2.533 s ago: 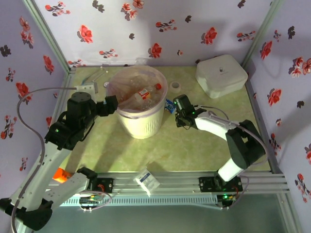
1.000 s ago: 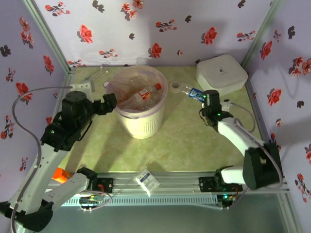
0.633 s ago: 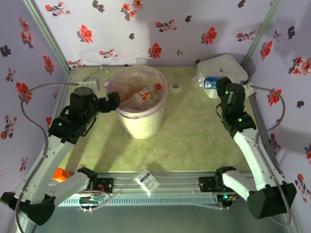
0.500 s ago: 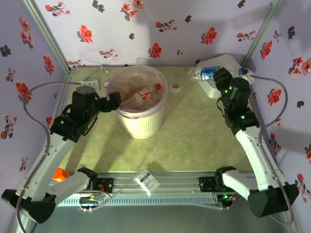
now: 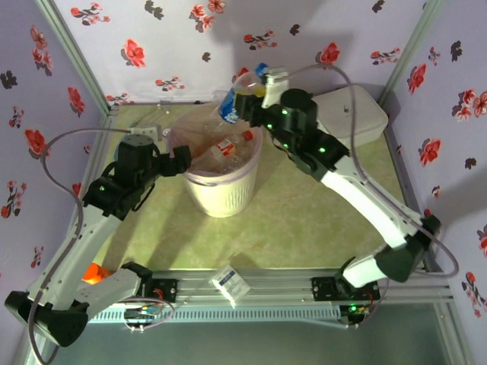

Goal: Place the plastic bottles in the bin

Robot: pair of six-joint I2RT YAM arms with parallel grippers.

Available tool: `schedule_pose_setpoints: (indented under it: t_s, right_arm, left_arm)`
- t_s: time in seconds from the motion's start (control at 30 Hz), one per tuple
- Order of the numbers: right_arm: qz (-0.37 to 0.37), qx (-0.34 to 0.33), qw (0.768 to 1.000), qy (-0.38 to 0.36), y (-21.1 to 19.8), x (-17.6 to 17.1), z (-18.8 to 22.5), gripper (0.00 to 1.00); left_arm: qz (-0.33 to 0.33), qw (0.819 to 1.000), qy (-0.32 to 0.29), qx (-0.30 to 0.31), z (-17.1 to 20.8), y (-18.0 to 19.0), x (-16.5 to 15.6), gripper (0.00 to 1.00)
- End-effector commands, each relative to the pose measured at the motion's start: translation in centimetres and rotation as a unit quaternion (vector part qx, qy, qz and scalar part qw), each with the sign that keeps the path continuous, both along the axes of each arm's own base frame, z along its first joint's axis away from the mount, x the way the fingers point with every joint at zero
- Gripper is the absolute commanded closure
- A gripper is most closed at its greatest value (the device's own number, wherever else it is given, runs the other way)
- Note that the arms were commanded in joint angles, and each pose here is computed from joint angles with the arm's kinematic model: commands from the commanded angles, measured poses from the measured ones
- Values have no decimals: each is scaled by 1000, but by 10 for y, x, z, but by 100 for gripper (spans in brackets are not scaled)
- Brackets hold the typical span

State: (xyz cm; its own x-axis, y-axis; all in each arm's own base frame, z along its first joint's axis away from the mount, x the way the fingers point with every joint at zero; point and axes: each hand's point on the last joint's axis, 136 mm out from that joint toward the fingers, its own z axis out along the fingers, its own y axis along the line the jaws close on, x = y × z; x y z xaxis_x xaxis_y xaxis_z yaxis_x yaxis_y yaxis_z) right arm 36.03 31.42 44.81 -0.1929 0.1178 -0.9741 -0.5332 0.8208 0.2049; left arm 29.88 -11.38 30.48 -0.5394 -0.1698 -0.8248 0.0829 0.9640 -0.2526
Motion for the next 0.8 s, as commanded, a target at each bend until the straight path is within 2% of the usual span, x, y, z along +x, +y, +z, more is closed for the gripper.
schedule_pose_setpoints:
  t_s: [0.0, 0.13, 0.27, 0.47, 0.77]
  right_arm:
    - [-33, -120, 992, -19, 7, 14, -24, 69]
    - [-79, -199, 976, -30, 10, 32, -45, 69]
    - [-86, -226, 970, -22, 14, 40, -63, 70]
    - [-30, -258, 965, 29, 30, 31, -98, 71]
    - [69, -263, 955, 123, 35, -12, -130, 72]
  left_arm:
    - [11, 1000, 4, -7, -4, 3, 2, 3]
    - [10, 1000, 6, -5, -6, 3, 1, 3]
    - [10, 1000, 7, -3, -7, 4, 1, 3]
    - [7, 1000, 11, 2, -10, 2, 3, 3]
    - [3, 1000, 12, -1, -14, -1, 5, 2]
